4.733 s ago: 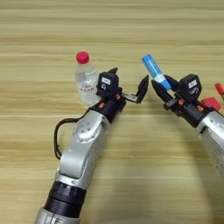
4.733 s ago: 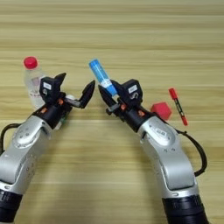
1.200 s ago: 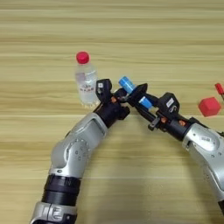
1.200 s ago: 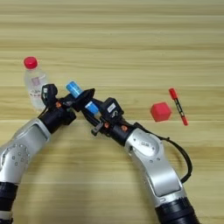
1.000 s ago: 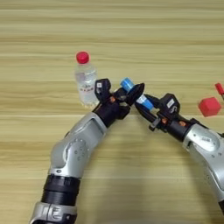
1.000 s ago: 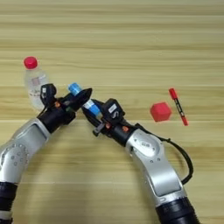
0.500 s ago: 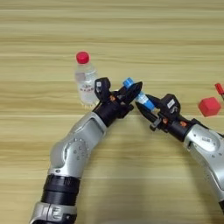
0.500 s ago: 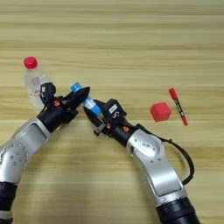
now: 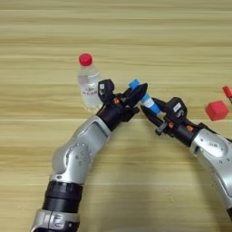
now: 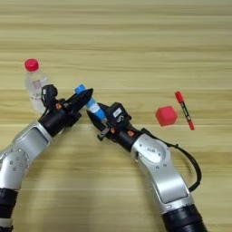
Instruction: Move the objects on the table
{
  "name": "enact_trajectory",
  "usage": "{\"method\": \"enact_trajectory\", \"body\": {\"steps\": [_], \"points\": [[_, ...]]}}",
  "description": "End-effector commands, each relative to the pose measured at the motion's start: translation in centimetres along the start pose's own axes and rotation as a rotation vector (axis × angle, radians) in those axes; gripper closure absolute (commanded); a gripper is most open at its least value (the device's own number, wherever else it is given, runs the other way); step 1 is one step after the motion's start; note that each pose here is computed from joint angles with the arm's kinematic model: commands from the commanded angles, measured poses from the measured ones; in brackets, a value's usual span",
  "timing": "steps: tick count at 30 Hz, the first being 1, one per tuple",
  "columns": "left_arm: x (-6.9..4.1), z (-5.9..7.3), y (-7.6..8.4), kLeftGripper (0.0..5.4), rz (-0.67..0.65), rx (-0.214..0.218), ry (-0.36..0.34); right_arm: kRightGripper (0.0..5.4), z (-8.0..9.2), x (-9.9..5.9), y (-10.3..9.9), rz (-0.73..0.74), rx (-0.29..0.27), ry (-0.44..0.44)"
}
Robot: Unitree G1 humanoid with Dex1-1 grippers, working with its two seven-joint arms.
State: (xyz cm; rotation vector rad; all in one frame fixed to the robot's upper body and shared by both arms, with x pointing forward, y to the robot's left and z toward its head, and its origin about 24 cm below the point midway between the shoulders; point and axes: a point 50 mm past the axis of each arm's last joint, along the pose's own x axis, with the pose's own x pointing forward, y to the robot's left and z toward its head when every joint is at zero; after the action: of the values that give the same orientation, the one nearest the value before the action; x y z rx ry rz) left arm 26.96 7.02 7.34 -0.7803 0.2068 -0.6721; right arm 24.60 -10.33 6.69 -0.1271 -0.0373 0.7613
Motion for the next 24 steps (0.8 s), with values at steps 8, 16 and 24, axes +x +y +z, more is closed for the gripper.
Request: {"method": "enact_trajectory", "body": {"steps": [8,16,24], "points": [[0.64,-0.41,-0.7,4.01,-0.003,-0.039,-0.02,3.42,0.56,0.18,-0.22,0.001,0.0,-0.03],[0.65,-0.34,-0.65,4.08,0.001,-0.028,-0.023,2.5,0.7,0.13,-0.11,0.012,-0.007,-0.041],[0.64,-0.32,-0.62,4.08,0.004,-0.026,-0.025,1.63,0.7,0.07,0.05,0.022,-0.012,-0.043]]}}
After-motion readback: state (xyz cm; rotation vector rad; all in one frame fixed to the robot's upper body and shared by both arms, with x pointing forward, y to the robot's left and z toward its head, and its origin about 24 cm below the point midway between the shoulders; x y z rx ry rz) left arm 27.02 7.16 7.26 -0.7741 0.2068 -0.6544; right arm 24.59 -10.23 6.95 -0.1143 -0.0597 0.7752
